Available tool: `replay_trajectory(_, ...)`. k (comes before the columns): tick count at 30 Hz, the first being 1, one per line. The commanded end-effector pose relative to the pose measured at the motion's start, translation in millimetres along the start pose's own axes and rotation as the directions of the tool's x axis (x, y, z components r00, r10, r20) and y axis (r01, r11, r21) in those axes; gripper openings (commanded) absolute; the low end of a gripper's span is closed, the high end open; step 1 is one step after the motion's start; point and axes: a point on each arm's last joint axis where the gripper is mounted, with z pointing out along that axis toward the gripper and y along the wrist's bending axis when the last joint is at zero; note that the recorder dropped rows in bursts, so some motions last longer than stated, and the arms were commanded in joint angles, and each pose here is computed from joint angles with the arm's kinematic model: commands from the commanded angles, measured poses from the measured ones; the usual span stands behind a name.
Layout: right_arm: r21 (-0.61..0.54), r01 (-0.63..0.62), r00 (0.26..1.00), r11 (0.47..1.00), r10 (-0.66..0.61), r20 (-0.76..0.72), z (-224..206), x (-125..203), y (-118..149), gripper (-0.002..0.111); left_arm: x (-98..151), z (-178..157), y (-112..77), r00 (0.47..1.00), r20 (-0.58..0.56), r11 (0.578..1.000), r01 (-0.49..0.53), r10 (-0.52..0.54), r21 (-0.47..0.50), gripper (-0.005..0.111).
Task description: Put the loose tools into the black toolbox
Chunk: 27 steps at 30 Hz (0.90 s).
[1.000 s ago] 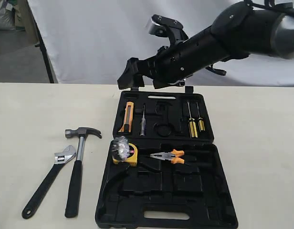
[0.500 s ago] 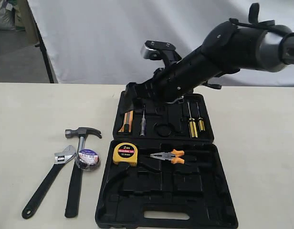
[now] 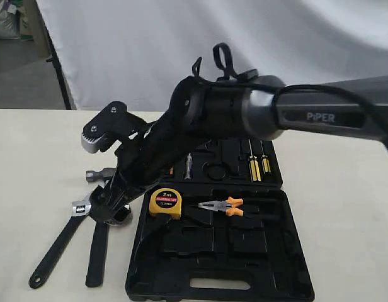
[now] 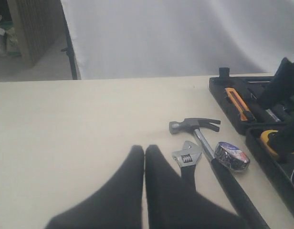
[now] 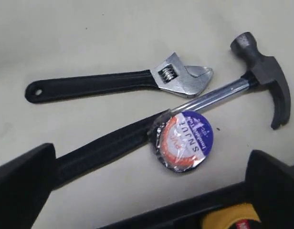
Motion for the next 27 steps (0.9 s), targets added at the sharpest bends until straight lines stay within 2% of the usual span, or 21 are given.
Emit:
replay_trajectory(1,0.034,0.042,0.999,0.999,-0.042,-0.008,25.8,-1.5,-10.4,0.105,1.0,0.0,0.2,1.000,-0.001,1.000,0.011,-0.011,-0.003,0.001)
replay_trajectory(7,-0.034,0.035,0.996,0.999,-0.037,-0.078,71.9,4.4,-22.8,0.105,1.0,0.0,0.2,1.000,-0.001,1.000,0.011,-0.011,-0.003,0.001)
replay_trajectory(15,-0.036,0.058,0.991,0.998,-0.062,-0.120,83.7,12.6,-26.3,0.102,1.0,0.0,0.2,1.000,-0.001,1.000,0.011,-0.011,-0.003,0.001)
replay_trajectory(16,-0.036,0.058,0.991,0.998,-0.062,-0.120,83.7,12.6,-26.3,0.096,1.0,0.0,0.2,1.000,-0.001,1.000,0.011,-0.011,-0.003,0.001)
replay_trajectory(22,-0.033,0.034,0.992,0.999,-0.038,-0.118,83.7,12.4,-26.3,0.033,1.0,0.0,0.2,1.000,-0.001,1.000,0.011,-0.011,-0.003,0.001)
replay_trajectory(25,-0.039,0.021,0.993,0.999,-0.026,-0.113,83.4,10.7,-23.9,0.008,1.0,0.0,0.2,1.000,-0.001,1.000,0.011,-0.011,-0.003,0.001)
replay_trajectory(27,-0.036,0.022,0.995,0.999,-0.026,-0.100,78.2,6.0,-22.6,0.000,1.0,0.0,0.2,1.000,-0.001,1.000,0.011,-0.011,-0.003,0.001)
